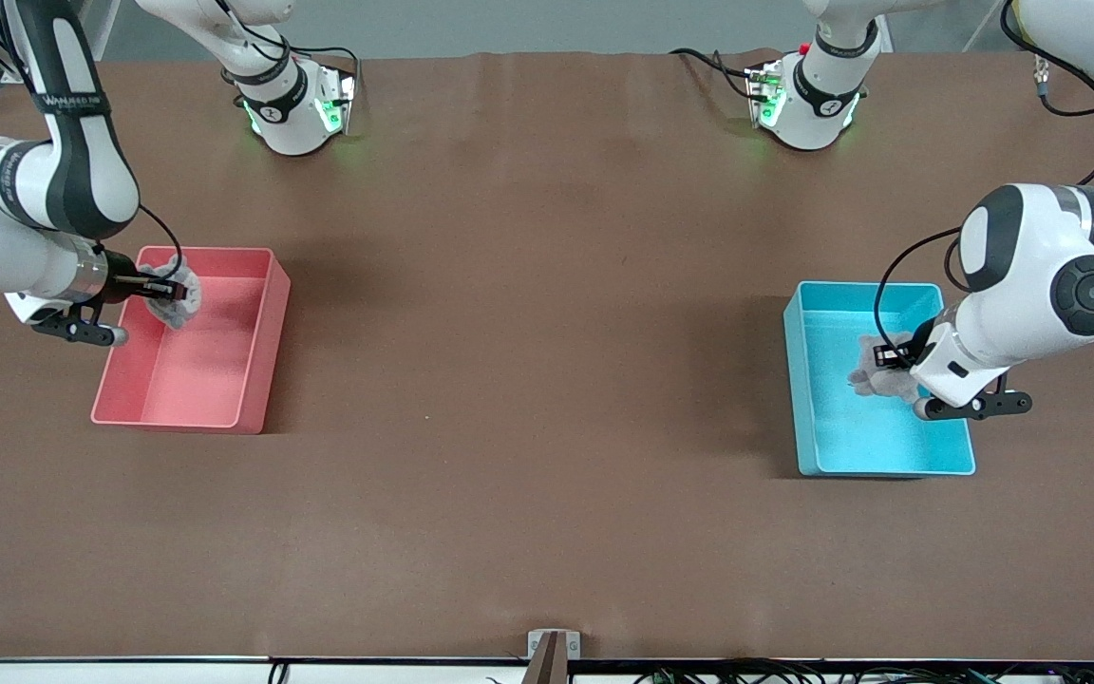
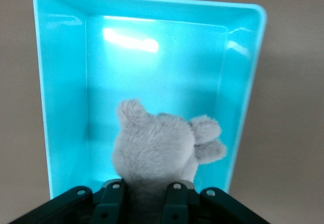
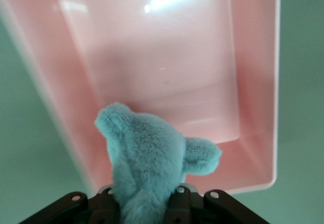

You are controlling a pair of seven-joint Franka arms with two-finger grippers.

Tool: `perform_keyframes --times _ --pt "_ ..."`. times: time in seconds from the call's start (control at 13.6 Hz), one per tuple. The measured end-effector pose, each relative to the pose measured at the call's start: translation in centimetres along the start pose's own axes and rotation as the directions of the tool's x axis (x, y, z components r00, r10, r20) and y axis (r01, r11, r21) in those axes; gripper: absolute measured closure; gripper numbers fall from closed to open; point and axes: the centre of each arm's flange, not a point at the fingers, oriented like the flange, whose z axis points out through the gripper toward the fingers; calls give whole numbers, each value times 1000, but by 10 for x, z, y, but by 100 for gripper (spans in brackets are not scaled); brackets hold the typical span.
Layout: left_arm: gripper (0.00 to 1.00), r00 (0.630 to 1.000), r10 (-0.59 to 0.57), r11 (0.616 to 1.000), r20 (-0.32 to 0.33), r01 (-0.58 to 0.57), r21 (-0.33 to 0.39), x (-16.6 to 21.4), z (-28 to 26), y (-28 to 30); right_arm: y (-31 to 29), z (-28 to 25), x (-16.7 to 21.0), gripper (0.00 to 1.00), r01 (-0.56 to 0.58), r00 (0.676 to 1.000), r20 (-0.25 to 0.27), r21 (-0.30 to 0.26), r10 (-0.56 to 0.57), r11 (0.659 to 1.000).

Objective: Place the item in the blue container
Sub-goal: 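Carry the rabbit into the blue box while the right gripper lifts the bear, then release the rabbit with the left gripper while the right gripper carries the bear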

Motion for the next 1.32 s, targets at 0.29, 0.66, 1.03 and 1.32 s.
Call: perform_keyframes --times 0.29,0.66,1.03,1.32 --pt "74 1000 18 1000 21 -18 -19 1 54 -23 -114 -50 -16 72 -143 989 -35 41 144 989" --pt "73 998 50 999 49 -51 6 -5 109 -34 -289 -23 -26 72 -375 921 -71 110 383 921" --pt "70 997 61 998 43 -62 2 -4 132 -34 -453 69 -37 72 -554 818 -92 139 568 821" --pt "52 998 67 998 23 -67 2 -1 125 -32 -502 89 -37 72 -611 754 -95 261 650 747"
